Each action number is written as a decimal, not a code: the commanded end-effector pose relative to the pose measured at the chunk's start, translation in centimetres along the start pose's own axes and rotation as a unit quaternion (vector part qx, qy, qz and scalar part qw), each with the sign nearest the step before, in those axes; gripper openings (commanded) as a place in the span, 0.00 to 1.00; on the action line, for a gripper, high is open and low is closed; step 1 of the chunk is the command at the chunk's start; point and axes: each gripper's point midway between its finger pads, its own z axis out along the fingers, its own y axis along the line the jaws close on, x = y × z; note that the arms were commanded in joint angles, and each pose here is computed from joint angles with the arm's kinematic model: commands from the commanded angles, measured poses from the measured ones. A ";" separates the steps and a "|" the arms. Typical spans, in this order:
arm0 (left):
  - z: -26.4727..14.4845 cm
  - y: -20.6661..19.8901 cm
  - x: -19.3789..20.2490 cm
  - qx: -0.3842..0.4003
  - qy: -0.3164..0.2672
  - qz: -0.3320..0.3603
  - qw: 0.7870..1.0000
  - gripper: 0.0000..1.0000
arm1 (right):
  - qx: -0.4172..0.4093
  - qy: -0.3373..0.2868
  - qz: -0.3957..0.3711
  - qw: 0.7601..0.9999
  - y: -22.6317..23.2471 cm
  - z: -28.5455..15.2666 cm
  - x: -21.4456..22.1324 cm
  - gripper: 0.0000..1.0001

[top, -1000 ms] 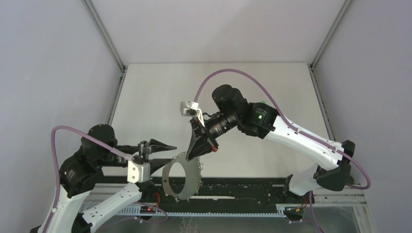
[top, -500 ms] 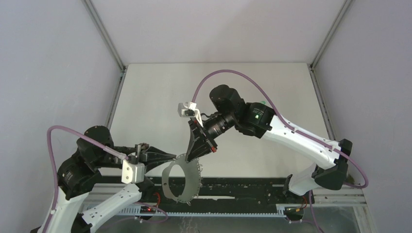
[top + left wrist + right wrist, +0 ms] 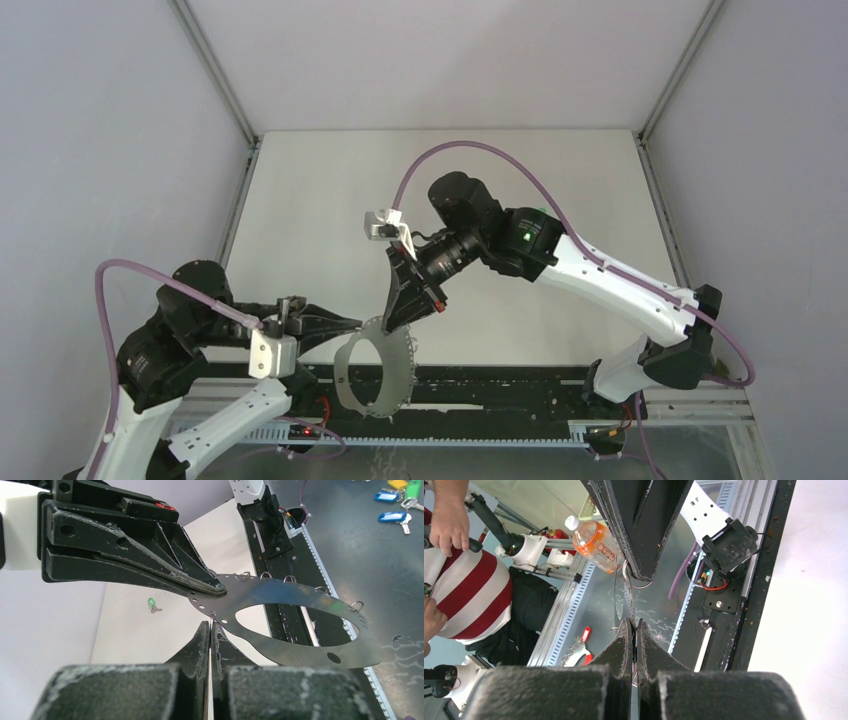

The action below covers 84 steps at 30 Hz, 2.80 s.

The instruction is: Put the keys on the keyring

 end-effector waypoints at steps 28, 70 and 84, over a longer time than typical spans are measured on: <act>0.7 -3.0 -4.0 0.132 -0.053 -0.175 0.974 0.00 | 0.116 0.131 -0.063 0.983 -3.5 -1.2 2.0 0.00; 1.6 5.7 -4.3 -0.134 -0.165 -0.285 0.935 0.00 | 0.173 -0.221 -0.193 0.940 2.1 -4.6 -6.1 0.65; 1.4 6.0 -4.0 -0.148 -0.163 -0.283 0.933 0.00 | 0.165 -0.249 -0.169 0.939 2.3 -4.1 -7.3 0.45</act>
